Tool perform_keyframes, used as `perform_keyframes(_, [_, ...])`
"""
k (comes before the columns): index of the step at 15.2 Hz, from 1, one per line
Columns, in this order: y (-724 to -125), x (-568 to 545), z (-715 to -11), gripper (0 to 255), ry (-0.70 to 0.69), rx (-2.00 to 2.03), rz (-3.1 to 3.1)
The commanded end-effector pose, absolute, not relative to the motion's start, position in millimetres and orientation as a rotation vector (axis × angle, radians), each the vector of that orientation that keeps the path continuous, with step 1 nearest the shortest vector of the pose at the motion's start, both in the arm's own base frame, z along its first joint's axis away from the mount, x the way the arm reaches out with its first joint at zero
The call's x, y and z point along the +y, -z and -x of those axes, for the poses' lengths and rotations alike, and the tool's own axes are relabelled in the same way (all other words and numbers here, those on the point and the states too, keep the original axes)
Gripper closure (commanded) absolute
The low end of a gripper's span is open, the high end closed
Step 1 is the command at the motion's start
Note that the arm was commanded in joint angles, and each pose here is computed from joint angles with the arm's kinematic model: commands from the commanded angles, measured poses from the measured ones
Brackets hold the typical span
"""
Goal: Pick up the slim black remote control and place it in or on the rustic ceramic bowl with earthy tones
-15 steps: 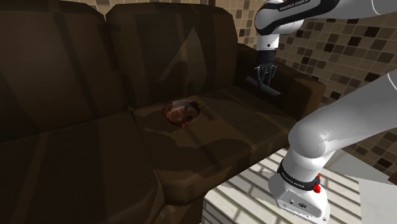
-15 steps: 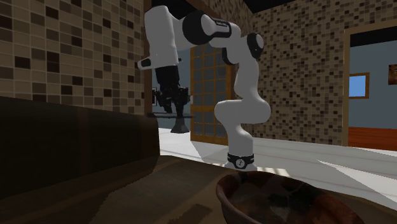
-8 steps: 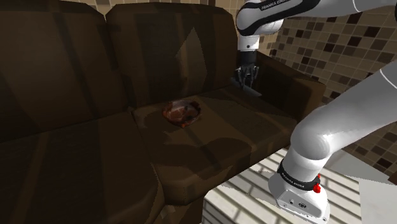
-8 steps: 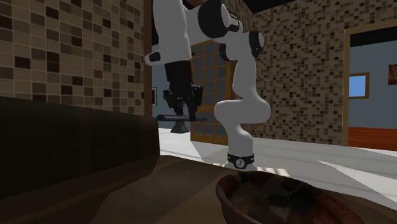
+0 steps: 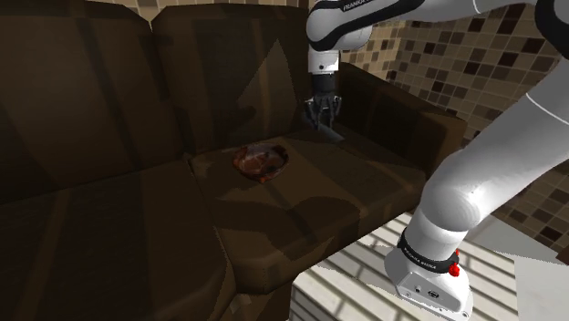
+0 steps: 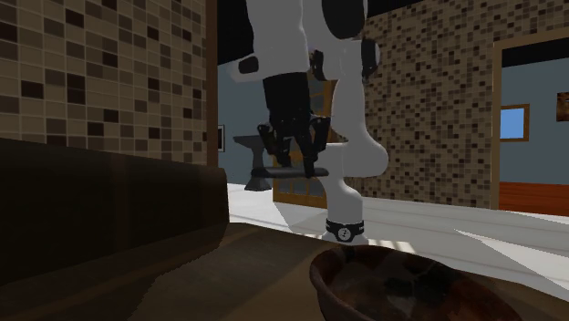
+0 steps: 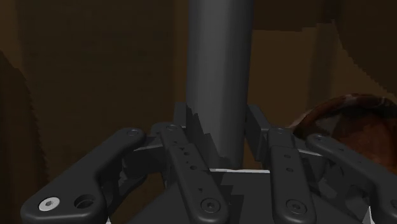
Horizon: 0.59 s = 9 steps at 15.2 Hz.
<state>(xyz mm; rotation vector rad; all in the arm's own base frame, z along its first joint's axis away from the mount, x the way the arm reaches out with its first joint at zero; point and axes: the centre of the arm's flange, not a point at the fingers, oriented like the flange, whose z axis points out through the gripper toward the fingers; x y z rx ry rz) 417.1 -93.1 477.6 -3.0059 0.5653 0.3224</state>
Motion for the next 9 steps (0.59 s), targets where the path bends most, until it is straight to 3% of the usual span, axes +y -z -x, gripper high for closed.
perform_keyframes(1, [-475, -73, -436, 255, -0.322, 0.566, 3.005])
perform_keyframes(9, [-472, 6, -506, 255, -0.322, 0.566, 3.005])
